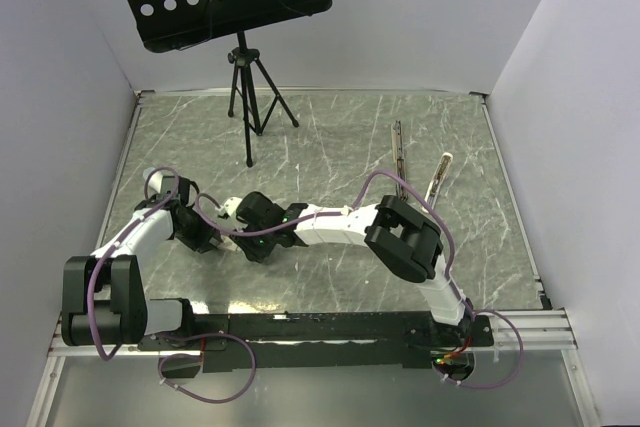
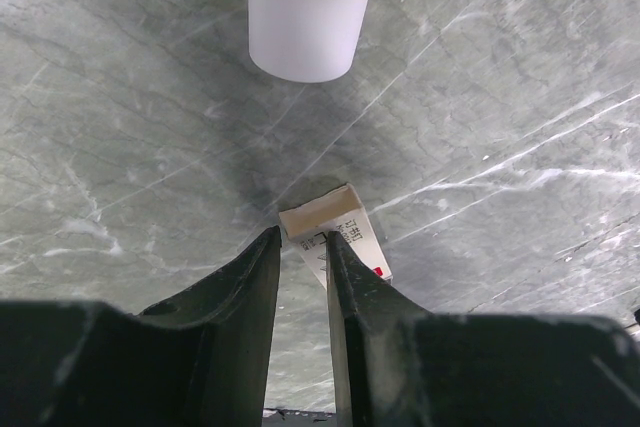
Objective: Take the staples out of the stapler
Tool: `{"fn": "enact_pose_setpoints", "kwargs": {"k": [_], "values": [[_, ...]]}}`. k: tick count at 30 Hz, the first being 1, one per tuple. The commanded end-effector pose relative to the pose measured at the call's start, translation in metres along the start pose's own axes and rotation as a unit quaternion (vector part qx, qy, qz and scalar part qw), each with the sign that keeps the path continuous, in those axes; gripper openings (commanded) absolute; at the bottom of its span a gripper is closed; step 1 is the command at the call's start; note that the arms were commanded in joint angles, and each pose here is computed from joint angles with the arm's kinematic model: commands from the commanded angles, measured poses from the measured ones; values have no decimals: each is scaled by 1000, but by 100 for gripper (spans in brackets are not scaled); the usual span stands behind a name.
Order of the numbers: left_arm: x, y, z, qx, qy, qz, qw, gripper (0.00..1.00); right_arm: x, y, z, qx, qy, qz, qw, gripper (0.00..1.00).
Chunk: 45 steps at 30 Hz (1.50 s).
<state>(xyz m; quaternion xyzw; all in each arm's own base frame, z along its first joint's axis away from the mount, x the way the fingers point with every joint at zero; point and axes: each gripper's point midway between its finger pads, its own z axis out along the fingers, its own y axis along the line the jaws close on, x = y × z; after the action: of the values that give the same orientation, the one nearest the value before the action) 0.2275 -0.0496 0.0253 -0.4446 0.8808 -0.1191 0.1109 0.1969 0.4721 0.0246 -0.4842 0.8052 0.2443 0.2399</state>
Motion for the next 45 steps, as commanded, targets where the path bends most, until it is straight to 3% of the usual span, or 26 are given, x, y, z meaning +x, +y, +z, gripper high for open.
{"fn": "enact_pose_setpoints", "kwargs": {"k": [1,45], "values": [[1,-1,-3,4,-1,3,1000,31,-10,-2,4,15,-14,2,1000,36],[-3,-3,-4,5,-11,3,1000,31,-3,-25,-10,74,-23,35,996,36]]}}
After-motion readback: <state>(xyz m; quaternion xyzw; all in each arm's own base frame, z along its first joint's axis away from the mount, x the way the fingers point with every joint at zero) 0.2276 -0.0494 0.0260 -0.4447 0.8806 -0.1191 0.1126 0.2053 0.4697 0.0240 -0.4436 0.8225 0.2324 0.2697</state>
